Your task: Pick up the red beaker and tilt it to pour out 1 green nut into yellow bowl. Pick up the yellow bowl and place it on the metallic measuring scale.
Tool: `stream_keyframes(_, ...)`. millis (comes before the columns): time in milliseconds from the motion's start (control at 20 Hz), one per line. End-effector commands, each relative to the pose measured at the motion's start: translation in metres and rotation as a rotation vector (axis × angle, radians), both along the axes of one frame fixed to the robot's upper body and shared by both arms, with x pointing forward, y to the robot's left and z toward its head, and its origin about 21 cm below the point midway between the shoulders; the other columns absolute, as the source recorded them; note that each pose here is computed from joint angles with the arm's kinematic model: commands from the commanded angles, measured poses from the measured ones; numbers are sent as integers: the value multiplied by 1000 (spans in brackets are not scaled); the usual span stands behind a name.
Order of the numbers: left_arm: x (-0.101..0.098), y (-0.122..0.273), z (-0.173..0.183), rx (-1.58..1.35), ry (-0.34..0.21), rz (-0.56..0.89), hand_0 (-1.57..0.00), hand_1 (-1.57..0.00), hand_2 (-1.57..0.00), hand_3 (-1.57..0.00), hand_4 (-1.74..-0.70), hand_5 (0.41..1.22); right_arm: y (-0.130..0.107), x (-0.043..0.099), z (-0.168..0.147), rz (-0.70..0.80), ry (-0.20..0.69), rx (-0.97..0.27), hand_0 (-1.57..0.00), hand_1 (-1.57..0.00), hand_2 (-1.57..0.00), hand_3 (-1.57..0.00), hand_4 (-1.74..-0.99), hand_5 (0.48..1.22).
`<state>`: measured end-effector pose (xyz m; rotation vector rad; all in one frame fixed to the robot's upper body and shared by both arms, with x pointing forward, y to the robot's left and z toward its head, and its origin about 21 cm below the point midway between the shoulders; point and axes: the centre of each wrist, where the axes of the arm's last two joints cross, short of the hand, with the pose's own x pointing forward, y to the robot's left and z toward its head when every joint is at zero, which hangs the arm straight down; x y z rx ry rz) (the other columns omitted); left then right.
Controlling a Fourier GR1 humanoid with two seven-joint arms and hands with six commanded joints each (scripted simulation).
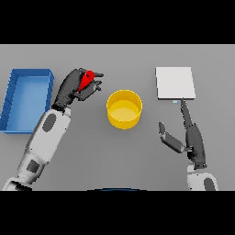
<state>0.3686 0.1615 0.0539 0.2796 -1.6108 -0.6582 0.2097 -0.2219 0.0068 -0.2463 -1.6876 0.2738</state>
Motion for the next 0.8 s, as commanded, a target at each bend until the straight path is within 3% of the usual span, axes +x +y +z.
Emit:
stream_keyframes(0,0,0,1,26,1,-4,-1564,-1565,-1565,-1562,-1733,1111,-1,0,2,-1,0,-2,1,1,1,1,-1256,678)
stream_keyframes(100,3,-3,7,85,7,-5,-1566,-1566,-1566,-1564,-1734,1114,1,3,4,-5,6,1,1,1,1,1,-1254,680)
stream_keyframes(300,5,-16,15,392,-33,-24,-1569,-1569,-1569,-1568,-1738,1133,2,4,4,4,10,10,1,1,1,1,-1254,687)
stream_keyframes(650,14,-40,33,834,-168,-144,-1571,-1571,-1571,-1570,-1740,1190,6,1,5,6,10,16,1,1,1,1,-1274,704)
stream_keyframes(750,16,-42,39,927,-198,-192,-1571,-1571,-1571,-1571,-1649,1201,4,1,5,0,8,22,1,1,1,1,-1284,705)
